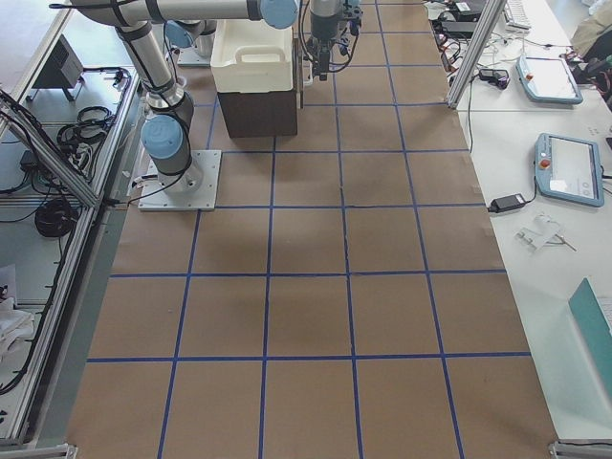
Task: Put scissors in drawer and close it
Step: 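Push the drawer closed toward the box with the left gripper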
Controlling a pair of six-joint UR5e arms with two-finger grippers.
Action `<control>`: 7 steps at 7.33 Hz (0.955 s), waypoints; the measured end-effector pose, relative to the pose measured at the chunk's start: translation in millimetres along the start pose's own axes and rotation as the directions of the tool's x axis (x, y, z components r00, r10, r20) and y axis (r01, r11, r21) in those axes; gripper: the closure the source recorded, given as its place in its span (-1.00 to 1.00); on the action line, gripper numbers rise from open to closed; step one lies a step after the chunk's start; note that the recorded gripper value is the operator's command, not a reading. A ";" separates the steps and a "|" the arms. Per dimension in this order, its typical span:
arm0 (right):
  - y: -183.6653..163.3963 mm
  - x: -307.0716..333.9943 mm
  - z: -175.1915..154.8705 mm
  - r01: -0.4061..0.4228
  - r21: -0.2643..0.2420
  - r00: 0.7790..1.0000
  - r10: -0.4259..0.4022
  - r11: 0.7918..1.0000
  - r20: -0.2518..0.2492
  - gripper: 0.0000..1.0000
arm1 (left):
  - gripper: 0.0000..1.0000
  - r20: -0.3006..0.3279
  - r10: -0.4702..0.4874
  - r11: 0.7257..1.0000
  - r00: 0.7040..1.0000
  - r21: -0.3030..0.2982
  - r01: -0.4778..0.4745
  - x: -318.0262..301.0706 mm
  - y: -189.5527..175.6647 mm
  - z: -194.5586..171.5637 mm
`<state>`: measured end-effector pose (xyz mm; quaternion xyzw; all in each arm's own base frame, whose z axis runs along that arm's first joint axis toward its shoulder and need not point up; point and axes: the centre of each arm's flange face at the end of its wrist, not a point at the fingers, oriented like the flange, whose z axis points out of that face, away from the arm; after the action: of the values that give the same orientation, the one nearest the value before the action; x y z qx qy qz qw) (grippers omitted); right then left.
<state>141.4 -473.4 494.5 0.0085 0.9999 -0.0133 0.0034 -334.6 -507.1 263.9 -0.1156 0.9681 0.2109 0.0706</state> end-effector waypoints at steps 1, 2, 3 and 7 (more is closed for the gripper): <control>-0.1 0.0 0.1 0.000 0.000 1.000 0.000 1.000 0.000 -1.00 | -1.00 0.006 0.000 1.000 1.000 -0.009 0.000 -0.8 2.2 0.4; -0.2 0.1 0.2 0.000 0.000 1.000 0.000 1.000 -0.001 -1.00 | -1.00 0.013 -0.001 1.000 1.000 -0.018 0.002 -1.9 4.7 0.6; -0.2 0.0 0.2 0.000 0.000 1.000 0.000 1.000 0.000 -1.00 | -1.00 0.021 -0.003 1.000 1.000 -0.027 0.004 -2.2 6.8 1.4; -0.2 0.1 0.2 0.000 0.000 1.000 0.000 1.000 -0.001 -1.00 | -1.00 0.040 0.008 0.999 0.999 -0.038 -0.006 2.6 18.5 2.5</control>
<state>141.3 -473.6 494.3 0.0087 0.9999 -0.0133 0.0029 -341.5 -490.1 268.4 -0.1093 0.9627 0.2319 0.0870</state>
